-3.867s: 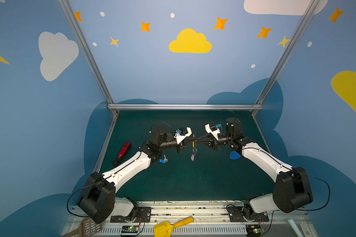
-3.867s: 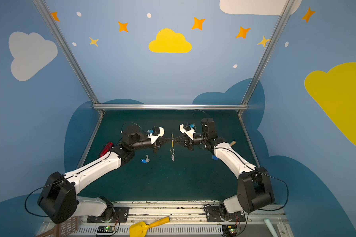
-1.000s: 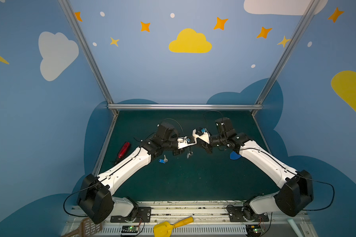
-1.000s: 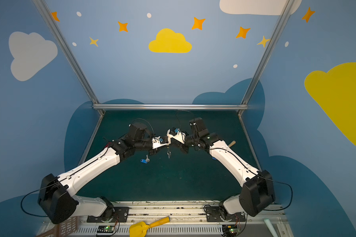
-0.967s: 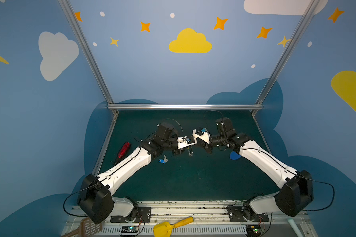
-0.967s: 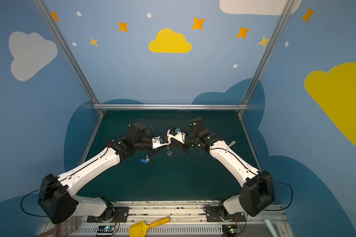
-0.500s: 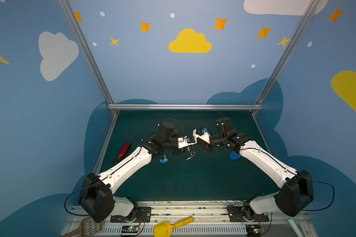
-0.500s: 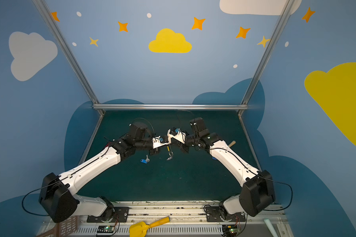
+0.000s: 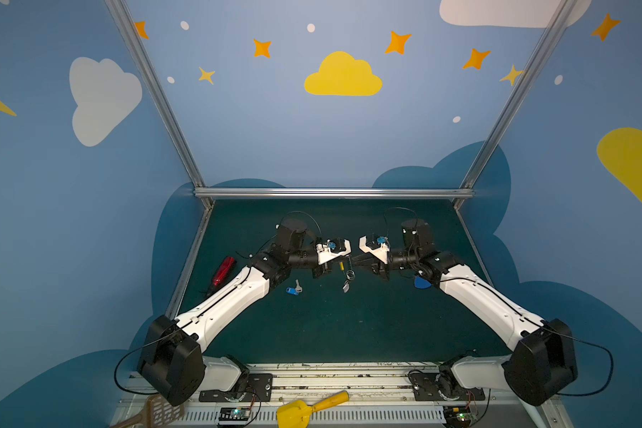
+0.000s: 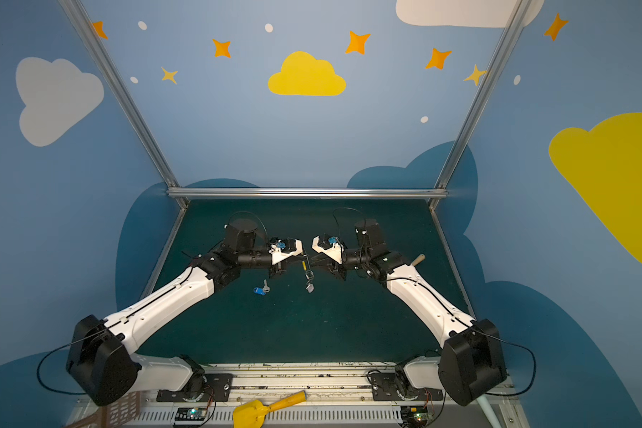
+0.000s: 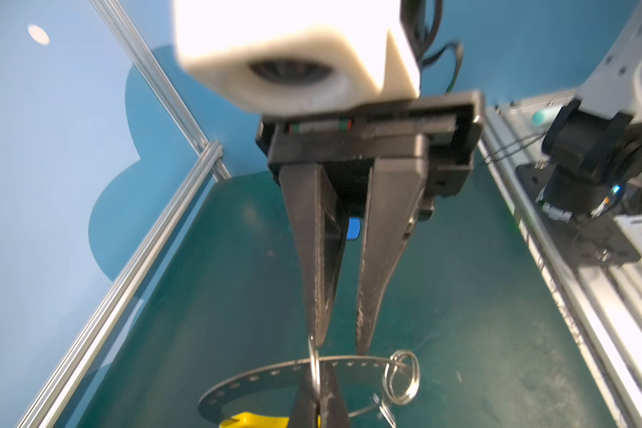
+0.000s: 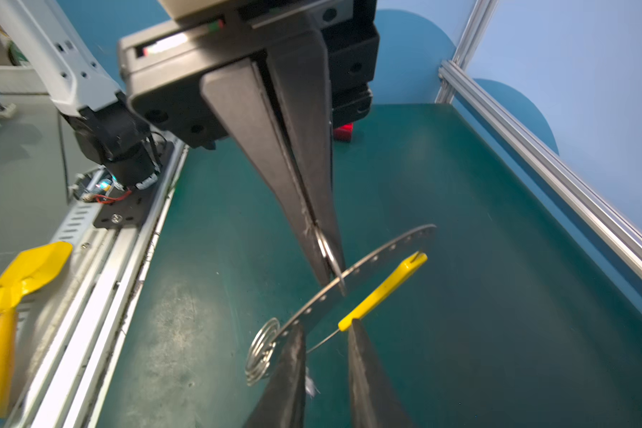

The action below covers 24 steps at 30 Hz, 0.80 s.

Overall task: Attach keys to a key ring
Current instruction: Pass the keyring.

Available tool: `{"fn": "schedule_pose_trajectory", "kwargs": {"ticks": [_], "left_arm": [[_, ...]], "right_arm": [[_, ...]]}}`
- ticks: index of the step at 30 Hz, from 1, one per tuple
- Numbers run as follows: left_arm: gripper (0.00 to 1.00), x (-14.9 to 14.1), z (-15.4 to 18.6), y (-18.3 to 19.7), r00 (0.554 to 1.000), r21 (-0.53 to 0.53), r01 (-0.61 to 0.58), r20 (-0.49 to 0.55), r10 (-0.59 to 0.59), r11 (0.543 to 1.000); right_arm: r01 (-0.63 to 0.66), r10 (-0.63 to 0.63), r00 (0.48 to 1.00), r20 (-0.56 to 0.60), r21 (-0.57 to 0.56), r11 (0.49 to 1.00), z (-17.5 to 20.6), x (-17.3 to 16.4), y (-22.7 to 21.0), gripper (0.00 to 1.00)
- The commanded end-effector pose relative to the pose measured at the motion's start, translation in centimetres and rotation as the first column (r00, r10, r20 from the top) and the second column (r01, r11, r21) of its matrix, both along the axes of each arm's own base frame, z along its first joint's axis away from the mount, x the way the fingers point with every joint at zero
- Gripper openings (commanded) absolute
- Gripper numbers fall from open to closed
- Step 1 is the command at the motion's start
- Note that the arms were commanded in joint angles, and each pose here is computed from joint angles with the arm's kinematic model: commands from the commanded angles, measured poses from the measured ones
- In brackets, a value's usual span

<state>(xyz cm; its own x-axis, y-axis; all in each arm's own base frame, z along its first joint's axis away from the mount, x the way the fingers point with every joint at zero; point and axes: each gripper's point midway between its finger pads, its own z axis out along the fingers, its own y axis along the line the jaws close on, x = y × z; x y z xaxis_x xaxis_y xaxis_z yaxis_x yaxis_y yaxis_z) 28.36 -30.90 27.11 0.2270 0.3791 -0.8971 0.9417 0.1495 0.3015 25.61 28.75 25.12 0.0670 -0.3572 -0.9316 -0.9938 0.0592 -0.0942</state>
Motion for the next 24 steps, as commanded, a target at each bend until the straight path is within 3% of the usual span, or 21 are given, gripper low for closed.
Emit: {"fn": "schedule_pose_trajectory", "kwargs": {"ticks": [1,24], "left_arm": [[0.03,-1.2,2.4,-0.5,0.998,-0.097,0.064,0.014,-0.063,0.993],[0.04,-2.0,1.8,-1.3,0.99,-0.112,0.136,-0.014,-0.138,0.984]], "right_arm": [[-0.074,0.072,0.997,0.027,0.088,0.993,2.5,-1.2,0.0,0.23],[-0.15,0.146,0.989,0.039,0.172,0.974,4.7,-1.9,0.0,0.17]]}}
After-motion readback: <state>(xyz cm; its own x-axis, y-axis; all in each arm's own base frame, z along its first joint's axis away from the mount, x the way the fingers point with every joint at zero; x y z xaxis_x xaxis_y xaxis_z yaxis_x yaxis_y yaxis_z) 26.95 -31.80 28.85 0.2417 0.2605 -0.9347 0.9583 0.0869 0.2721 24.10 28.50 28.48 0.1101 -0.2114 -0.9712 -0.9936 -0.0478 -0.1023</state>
